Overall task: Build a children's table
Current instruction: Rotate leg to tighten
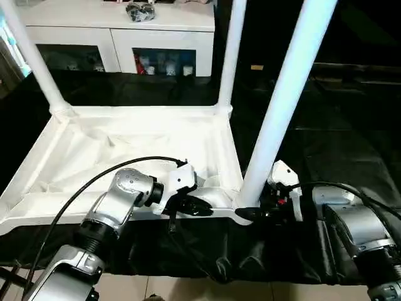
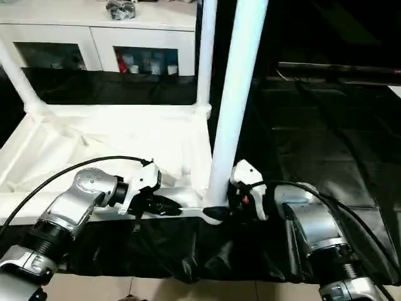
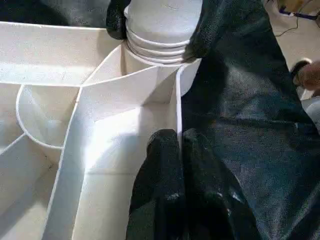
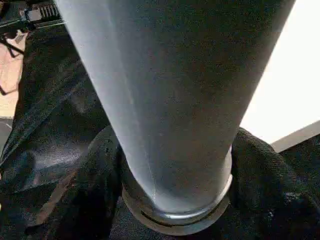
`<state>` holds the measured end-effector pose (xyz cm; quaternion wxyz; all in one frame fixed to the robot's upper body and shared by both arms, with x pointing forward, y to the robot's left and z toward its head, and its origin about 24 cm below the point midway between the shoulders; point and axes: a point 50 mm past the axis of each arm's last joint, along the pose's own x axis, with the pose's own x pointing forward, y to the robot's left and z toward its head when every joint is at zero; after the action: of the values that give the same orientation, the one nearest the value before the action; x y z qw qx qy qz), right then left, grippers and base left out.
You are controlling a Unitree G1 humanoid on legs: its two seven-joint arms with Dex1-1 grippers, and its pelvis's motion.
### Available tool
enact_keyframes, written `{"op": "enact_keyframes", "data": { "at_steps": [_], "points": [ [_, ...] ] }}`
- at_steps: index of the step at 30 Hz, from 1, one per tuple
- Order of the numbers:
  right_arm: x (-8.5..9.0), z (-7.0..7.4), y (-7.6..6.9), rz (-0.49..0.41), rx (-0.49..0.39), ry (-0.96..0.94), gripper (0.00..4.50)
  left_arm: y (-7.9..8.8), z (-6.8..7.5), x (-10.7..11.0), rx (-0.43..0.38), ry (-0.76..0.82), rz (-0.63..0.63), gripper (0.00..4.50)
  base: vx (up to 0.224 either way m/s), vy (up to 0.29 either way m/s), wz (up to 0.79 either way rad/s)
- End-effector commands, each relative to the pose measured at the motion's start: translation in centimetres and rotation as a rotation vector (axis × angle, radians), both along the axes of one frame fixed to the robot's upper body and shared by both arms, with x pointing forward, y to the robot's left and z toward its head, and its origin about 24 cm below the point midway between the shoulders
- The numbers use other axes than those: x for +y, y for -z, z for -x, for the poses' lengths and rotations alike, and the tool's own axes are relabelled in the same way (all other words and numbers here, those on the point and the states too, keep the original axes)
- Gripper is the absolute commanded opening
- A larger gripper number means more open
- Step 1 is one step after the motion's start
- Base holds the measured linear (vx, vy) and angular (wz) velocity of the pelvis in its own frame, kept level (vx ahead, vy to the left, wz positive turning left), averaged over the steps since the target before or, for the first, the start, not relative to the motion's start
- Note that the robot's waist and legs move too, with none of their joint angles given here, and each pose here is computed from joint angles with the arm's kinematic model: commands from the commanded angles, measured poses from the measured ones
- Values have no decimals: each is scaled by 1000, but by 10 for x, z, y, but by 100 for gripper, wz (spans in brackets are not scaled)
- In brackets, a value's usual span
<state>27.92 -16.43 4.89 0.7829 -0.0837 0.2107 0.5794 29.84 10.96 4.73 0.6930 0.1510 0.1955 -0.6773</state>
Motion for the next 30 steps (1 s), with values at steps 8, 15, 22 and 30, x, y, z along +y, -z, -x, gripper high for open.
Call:
{"op": "enact_keyframes", "data": {
  "at_steps": [8, 15, 22, 30],
  "points": [
    [26, 2, 13, -42, -8, 70, 271, -6, -6, -34, -57, -64, 84, 0, 0, 0, 0],
    [51, -22, 25, -86, -20, 443, 270, -9, -13, -64, -102, -224, 125, 0, 0, 0, 0],
    [92, -30, 15, -199, -20, 512, 340, -11, -3, -87, -91, -241, 170, 0, 0, 0, 0],
    [70, -28, 11, -150, -61, 431, 412, -10, 0, -76, -104, -190, 138, 0, 0, 0, 0]
  ]
}}
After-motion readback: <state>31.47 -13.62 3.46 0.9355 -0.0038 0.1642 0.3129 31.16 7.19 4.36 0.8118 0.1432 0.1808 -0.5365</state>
